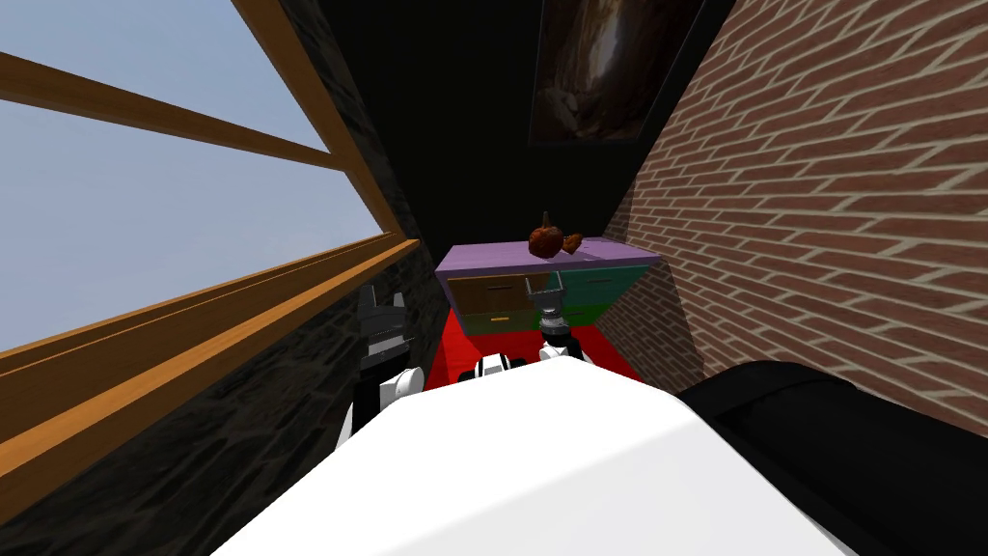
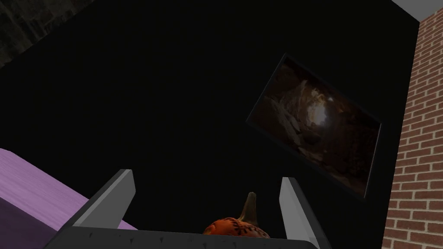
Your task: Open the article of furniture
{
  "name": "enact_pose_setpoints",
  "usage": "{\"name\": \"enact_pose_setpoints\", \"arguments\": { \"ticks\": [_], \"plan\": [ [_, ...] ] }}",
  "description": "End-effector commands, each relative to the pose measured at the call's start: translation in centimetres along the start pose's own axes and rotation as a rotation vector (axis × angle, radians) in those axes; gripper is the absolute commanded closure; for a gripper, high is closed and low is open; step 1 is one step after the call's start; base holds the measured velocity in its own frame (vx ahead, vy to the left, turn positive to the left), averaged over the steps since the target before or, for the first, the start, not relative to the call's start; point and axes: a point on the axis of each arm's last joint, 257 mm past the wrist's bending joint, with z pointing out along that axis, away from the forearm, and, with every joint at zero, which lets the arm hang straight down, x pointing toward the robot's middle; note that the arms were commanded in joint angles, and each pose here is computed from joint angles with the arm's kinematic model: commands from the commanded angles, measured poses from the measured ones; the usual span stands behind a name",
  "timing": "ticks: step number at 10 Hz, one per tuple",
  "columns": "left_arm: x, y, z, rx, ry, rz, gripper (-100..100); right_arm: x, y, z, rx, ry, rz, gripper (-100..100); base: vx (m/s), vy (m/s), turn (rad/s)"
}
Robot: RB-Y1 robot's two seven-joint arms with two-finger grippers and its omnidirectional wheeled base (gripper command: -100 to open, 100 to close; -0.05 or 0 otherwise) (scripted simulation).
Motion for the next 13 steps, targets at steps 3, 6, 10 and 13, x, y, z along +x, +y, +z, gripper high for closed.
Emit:
{"name": "enact_pose_setpoints", "arguments": {
  "ticks": [3, 6, 10, 13],
  "plan": [
    [0.0, 0.0, 0.0, 0.0, 0.0, 0.0, 0, -0.6, -0.8, -0.9, -0.006, -0.022, 0.199, -100, 0.073, 0.035, 0.008],
    [0.0, 0.0, 0.0, 0.0, 0.0, 0.0, 0, -1.2, -1.3, -1.7, -0.01, -0.041, 0.318, -100, 0.047, 0.026, 0.009],
    [0.0, 0.0, 0.0, 0.0, 0.0, 0.0, 0, -2.5, -2.3, -3.2, -0.021, -0.087, 0.511, -100, 0.056, 0.028, 0.013],
    [0.0, 0.0, 0.0, 0.0, 0.0, 0.0, 0, -3.3, -2.8, -4.1, -0.03, -0.113, 0.624, -100, 0.053, 0.027, 0.012]
  ]
}}
